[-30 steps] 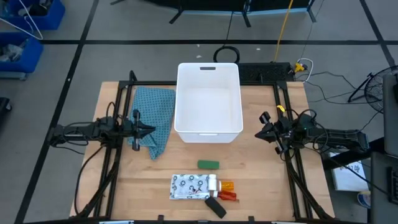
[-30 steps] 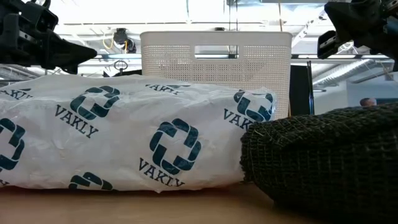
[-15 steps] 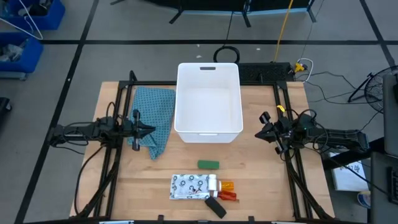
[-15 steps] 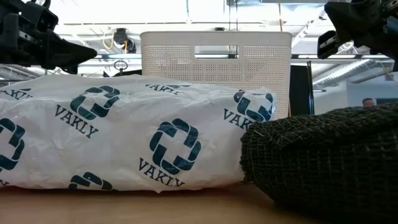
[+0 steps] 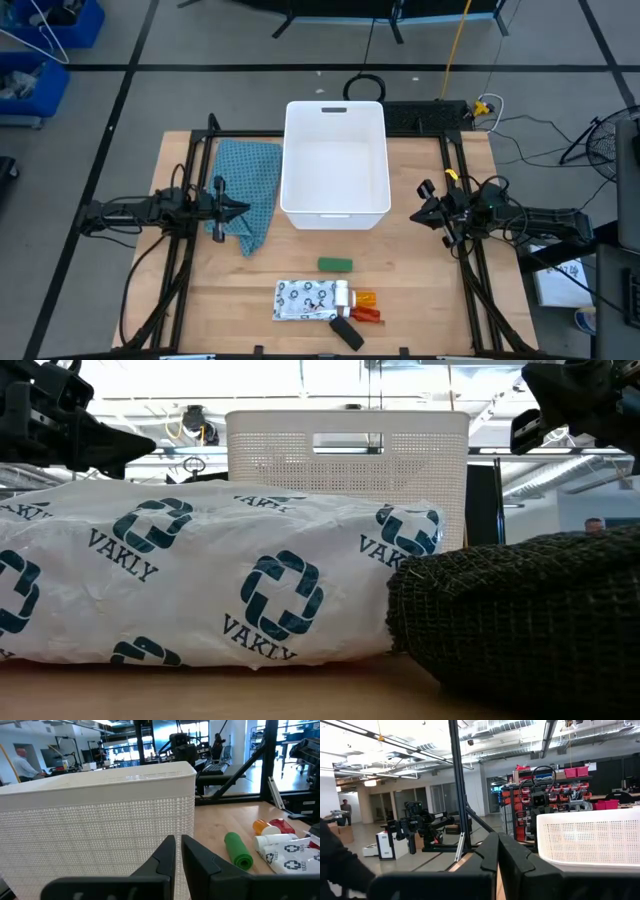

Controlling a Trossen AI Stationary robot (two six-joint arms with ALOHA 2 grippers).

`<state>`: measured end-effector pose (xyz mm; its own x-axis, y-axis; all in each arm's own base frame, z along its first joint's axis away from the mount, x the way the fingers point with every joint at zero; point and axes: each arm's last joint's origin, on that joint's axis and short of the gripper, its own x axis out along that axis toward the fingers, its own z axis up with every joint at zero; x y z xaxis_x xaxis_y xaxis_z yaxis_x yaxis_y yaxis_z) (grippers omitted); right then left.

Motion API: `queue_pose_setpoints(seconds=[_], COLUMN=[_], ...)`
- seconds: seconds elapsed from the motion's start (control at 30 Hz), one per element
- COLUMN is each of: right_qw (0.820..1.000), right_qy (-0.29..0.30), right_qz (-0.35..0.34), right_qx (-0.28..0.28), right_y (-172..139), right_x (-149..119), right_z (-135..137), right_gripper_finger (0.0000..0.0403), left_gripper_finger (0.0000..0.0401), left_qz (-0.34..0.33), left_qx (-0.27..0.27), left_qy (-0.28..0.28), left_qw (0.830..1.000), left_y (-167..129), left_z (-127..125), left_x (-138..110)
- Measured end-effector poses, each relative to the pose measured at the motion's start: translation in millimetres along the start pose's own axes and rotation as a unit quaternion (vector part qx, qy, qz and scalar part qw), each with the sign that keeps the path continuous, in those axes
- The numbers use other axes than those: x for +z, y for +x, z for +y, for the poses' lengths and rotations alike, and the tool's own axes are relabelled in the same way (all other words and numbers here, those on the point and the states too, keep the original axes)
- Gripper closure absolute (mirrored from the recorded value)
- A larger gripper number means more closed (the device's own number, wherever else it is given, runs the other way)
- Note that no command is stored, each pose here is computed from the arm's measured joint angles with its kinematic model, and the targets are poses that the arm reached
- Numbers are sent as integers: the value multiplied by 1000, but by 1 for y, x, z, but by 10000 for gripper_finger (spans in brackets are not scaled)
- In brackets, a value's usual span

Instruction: Pick & place medical supplies in basket/bin

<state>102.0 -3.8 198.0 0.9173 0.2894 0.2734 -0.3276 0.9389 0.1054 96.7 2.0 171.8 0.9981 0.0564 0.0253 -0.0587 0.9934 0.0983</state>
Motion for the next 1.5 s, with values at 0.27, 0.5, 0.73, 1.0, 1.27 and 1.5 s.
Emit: queue_pose_setpoints(seconds=[0.27,0.5,0.73,1.0,1.27,1.5], right_qw=[1000,999,999,999,998,998], right_qy=[-32,-38,-38,-37,-68,-65], right_qz=[0,0,0,1,-10,-10], right_qx=[0,0,0,0,2,3], right_y=[0,0,0,0,0,0], right_x=[0,0,0,0,2,2], right_z=[0,0,0,0,1,1], right_gripper_finger=[403,403,403,403,403,403], left_gripper_finger=[366,366,366,366,366,366], left_qz=[0,0,0,-7,-37,-34], left_qx=[0,0,-1,0,-32,-41], left_qy=[0,-4,-114,-187,-195,-173], left_qw=[1000,1000,993,982,980,984], left_y=[0,0,0,0,0,0], left_z=[0,0,0,0,-1,-2], left_x=[0,0,0,1,8,7])
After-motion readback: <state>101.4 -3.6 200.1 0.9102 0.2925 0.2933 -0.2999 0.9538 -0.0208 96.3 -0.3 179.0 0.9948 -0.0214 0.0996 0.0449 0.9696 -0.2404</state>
